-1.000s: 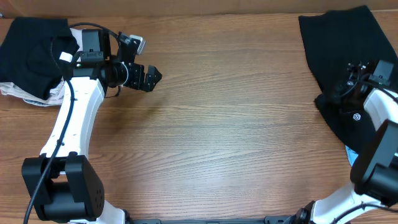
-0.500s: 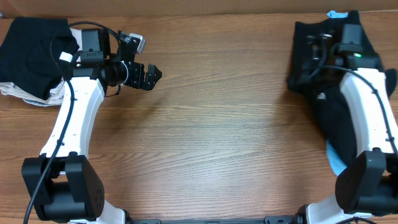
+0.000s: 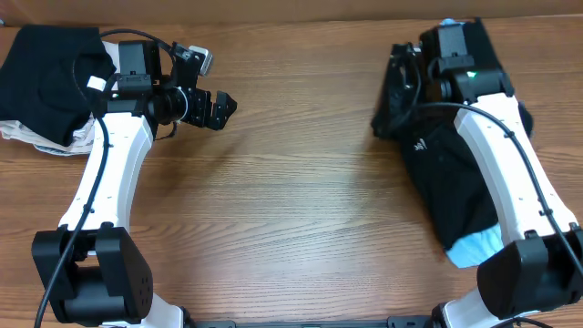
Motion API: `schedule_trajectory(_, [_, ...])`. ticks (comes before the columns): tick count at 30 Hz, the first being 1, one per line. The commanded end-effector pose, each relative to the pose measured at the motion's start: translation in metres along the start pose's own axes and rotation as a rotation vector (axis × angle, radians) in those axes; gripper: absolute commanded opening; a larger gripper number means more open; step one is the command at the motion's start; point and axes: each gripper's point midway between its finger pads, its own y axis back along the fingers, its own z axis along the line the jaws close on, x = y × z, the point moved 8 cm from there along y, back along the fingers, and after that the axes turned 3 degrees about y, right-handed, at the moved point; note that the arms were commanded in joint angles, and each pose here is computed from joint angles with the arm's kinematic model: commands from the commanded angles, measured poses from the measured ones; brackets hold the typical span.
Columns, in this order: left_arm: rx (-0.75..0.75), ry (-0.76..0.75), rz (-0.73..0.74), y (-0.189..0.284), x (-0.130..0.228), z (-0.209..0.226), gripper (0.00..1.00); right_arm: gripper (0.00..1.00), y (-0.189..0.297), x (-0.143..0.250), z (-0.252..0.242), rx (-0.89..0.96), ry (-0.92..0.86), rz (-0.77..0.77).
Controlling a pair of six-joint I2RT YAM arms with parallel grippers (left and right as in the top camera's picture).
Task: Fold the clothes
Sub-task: 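Grasp the black shirt with the right gripper and drag it toward center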
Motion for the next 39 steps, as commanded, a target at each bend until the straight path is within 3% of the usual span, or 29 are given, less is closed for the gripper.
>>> schedule_trajectory(1, [0.015, 0.003, -0.02, 0.0, -0.007, -0.002, 1.0, 0.04, 0.061, -0.026, 0.038, -0.07, 0.085, -0.171])
schedule_trajectory(7, [0.015, 0.002, -0.023, 0.0, -0.008, -0.002, 1.0, 0.04, 0.139, -0.044, 0.071, -0.106, 0.167, -0.349])
schedule_trajectory(10, [0.014, 0.002, -0.023, 0.0, -0.008, -0.002, 1.0, 0.04, 0.154, -0.04, 0.082, -0.134, 0.19, -0.361])
schedule_trajectory(22, [-0.016, 0.046, -0.061, 0.006, -0.012, 0.012, 1.0, 0.06, 0.083, 0.024, 0.17, -0.352, 0.355, 0.084])
schedule_trajectory(28, [-0.029, 0.07, -0.065, 0.01, -0.01, 0.02, 1.0, 0.17, 0.052, 0.062, 0.207, -0.393, 0.447, 0.243])
schedule_trajectory(30, [-0.037, 0.07, -0.064, 0.01, -0.01, 0.021, 1.0, 0.27, 0.045, 0.076, 0.212, -0.388, 0.468, 0.302])
schedule_trajectory(32, [-0.047, 0.07, -0.064, 0.01, -0.01, 0.021, 1.0, 0.45, 0.041, 0.084, 0.21, -0.353, 0.474, 0.337])
schedule_trajectory(39, [-0.046, 0.069, -0.062, 0.009, -0.01, 0.021, 1.0, 0.55, 0.03, 0.055, 0.163, -0.079, 0.249, 0.257])
